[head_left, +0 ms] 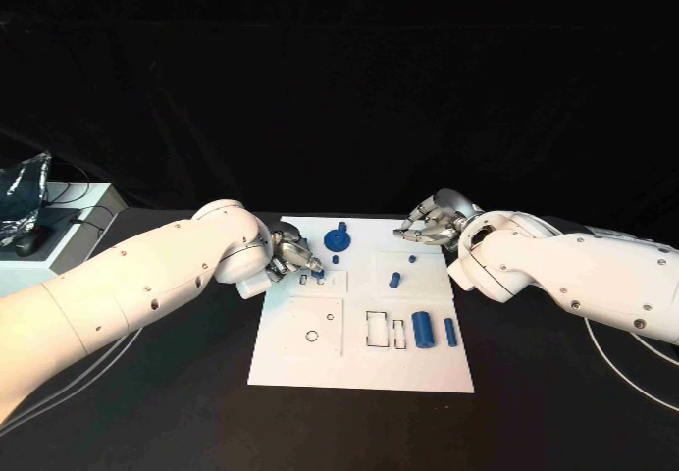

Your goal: Assemble the parts on the task board

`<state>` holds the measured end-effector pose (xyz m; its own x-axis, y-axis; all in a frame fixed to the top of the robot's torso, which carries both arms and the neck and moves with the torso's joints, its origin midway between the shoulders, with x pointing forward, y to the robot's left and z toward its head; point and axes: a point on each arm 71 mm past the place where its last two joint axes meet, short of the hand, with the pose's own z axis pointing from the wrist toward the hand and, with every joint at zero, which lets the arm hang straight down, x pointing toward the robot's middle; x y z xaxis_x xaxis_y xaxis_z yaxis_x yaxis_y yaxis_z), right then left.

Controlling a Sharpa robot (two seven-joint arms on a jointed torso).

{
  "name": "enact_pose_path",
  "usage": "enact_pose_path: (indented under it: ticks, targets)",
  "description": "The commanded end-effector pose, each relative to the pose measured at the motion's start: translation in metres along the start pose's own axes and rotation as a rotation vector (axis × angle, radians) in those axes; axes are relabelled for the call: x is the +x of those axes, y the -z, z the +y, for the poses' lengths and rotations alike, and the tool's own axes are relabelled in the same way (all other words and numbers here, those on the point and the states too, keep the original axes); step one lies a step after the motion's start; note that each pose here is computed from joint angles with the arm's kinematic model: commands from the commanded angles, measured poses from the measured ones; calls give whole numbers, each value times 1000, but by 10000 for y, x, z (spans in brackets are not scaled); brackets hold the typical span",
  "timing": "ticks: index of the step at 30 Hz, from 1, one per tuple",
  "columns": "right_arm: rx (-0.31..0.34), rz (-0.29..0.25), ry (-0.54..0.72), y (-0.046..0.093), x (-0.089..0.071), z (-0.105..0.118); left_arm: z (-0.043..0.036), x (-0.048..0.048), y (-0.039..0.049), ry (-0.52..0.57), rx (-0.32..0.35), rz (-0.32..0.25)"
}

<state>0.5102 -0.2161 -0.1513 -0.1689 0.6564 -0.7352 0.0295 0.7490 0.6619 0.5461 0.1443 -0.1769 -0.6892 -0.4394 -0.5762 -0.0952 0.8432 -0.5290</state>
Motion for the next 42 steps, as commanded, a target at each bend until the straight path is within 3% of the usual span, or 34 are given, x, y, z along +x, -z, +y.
enact_pose_path:
  ticks: [1, 19, 42]
  targets:
    - [-9, 4, 8, -2, 2, 4, -33, -20, -12, -13, -3, -56]
    - [-7, 3, 8, -3, -3, -1, -78, 93, -92, -100, -28, -63]
    - [-6, 2, 8, -1, -7, -6, -80, 115, -97, -130, -39, -72]
